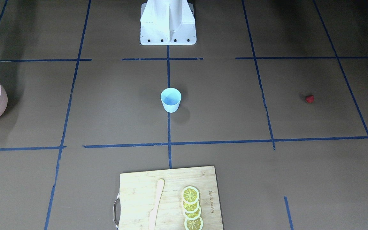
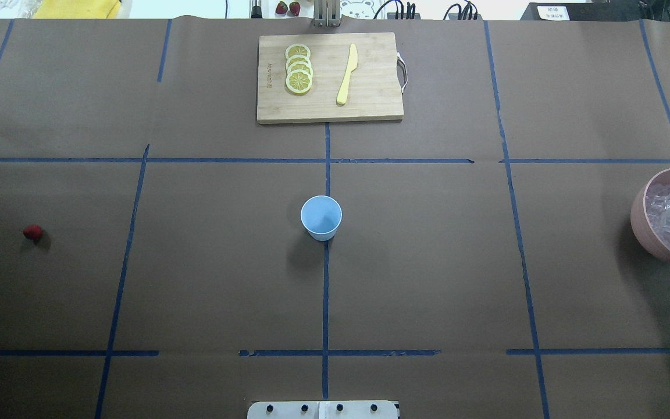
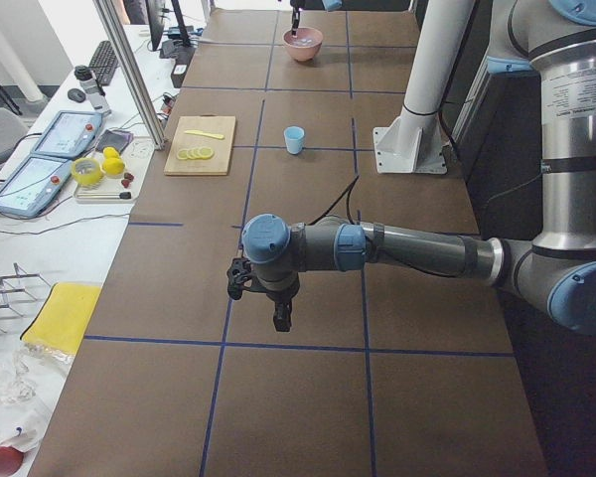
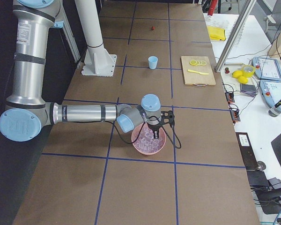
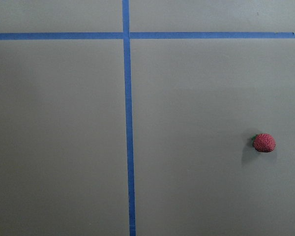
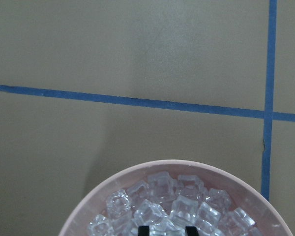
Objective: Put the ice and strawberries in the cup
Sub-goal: 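Lift the ice cube and carry it over the light-blue cup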
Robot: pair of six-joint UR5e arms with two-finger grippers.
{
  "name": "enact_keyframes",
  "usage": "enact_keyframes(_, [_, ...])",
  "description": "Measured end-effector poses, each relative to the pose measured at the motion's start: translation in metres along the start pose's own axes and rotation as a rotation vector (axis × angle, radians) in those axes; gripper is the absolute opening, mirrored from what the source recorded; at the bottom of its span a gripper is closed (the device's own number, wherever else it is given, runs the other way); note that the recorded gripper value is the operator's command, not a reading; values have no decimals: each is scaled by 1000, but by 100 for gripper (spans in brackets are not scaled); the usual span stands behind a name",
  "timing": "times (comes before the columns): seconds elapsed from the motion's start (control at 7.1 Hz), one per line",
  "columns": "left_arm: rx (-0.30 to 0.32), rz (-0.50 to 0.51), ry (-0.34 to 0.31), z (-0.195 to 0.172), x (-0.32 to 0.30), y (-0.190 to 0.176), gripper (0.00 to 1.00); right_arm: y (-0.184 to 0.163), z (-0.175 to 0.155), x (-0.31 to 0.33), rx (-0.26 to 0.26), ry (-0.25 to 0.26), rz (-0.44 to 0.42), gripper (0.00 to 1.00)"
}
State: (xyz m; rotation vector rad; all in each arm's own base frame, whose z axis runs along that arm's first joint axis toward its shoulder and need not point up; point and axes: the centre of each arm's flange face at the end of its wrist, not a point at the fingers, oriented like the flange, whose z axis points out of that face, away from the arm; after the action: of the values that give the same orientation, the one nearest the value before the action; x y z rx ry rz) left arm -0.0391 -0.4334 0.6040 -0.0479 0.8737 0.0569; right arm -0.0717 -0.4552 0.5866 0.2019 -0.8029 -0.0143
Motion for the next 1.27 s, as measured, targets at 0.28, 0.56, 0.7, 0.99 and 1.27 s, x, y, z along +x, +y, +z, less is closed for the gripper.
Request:
enact_keyframes(0.28, [0, 0, 0, 0, 0, 0, 100, -26, -47, -54, 1, 2, 5, 0])
enact_keyframes(0.56, [1, 0, 1, 0, 1, 0, 100, -53, -67, -124, 1, -15, -23, 1])
enact_keyframes(0.7, [1, 0, 1, -1, 1, 0, 100, -63, -60, -169, 2, -24, -31, 1])
enact_keyframes(0.99, [0, 2, 1, 0, 1, -3, 100, -68, -34, -282, -8, -36, -24, 2])
enact_keyframes(1.27, [1, 4, 1, 0, 2, -5, 100, -62, -25, -409, -15, -7, 27, 2])
